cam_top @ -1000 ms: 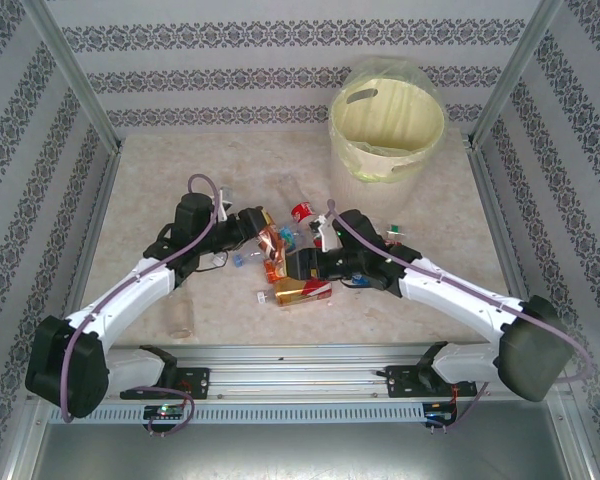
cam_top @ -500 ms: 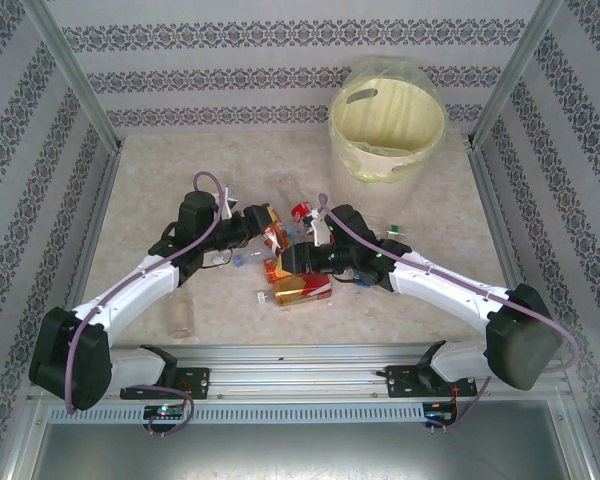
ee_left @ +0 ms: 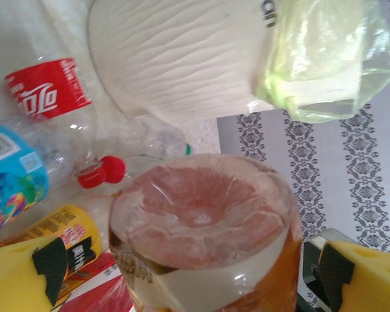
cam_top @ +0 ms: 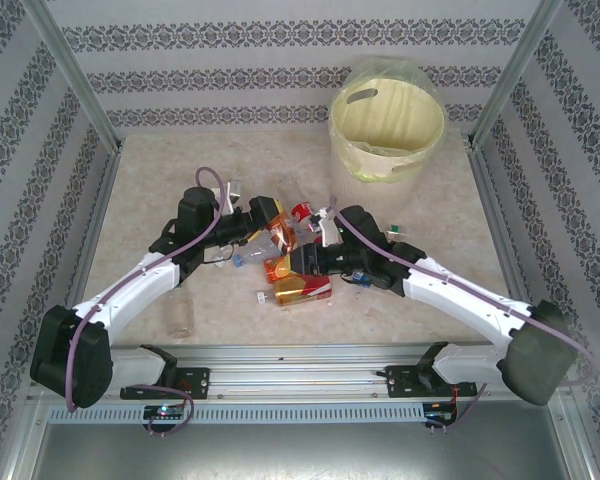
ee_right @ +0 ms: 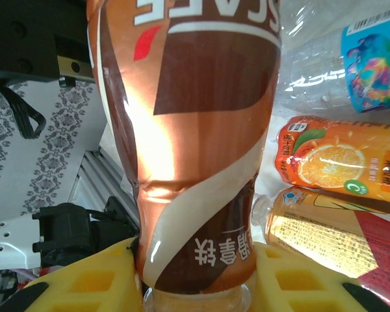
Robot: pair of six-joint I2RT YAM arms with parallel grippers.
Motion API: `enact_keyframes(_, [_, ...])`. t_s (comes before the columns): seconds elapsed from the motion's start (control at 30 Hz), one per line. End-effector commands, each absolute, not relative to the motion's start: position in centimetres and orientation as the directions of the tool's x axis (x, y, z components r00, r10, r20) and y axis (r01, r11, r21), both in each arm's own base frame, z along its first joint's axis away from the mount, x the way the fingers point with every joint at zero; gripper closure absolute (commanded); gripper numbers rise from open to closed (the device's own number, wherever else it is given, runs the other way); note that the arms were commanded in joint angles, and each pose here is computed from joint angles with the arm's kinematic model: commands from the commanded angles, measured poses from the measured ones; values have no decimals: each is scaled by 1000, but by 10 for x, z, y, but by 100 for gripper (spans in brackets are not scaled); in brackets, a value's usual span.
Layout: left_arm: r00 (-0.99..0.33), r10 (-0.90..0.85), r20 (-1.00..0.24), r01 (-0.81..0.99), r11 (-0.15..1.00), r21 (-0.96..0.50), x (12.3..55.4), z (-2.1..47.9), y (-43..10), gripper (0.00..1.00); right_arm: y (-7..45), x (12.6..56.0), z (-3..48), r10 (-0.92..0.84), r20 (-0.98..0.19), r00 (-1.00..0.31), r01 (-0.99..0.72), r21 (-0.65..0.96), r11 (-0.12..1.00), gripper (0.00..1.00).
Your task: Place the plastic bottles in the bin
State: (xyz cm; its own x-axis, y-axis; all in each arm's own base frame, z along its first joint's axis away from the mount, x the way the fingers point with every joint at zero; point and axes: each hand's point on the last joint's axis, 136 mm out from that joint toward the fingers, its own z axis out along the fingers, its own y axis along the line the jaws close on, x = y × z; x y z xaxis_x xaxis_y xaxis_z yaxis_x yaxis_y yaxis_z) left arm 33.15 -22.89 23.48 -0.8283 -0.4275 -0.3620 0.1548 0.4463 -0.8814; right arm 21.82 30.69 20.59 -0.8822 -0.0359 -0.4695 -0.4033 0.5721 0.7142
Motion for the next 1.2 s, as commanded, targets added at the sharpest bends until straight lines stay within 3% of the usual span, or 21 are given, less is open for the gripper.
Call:
enact_keyframes(0.0, [-775,-373,-511,355,412,-839,328,286,-239,0,292,221,227,-23,-542,-840,-443,660,606,68])
enact_keyframes(0.6, [-506,-224,-833,784,283,-552,298,391,-256,0,192,249,312,2,-765,-644,-448,380,809,67])
enact_keyframes(0.9, [-375,-299,-877,848,271,-455,292,405,-250,0,145,281,346,30,-811,-584,-337,276,900,67])
enact_keyframes(1.17, [-391,-289,-874,843,268,-466,288,400,-249,0,114,327,358,69,-815,-575,-239,248,939,67])
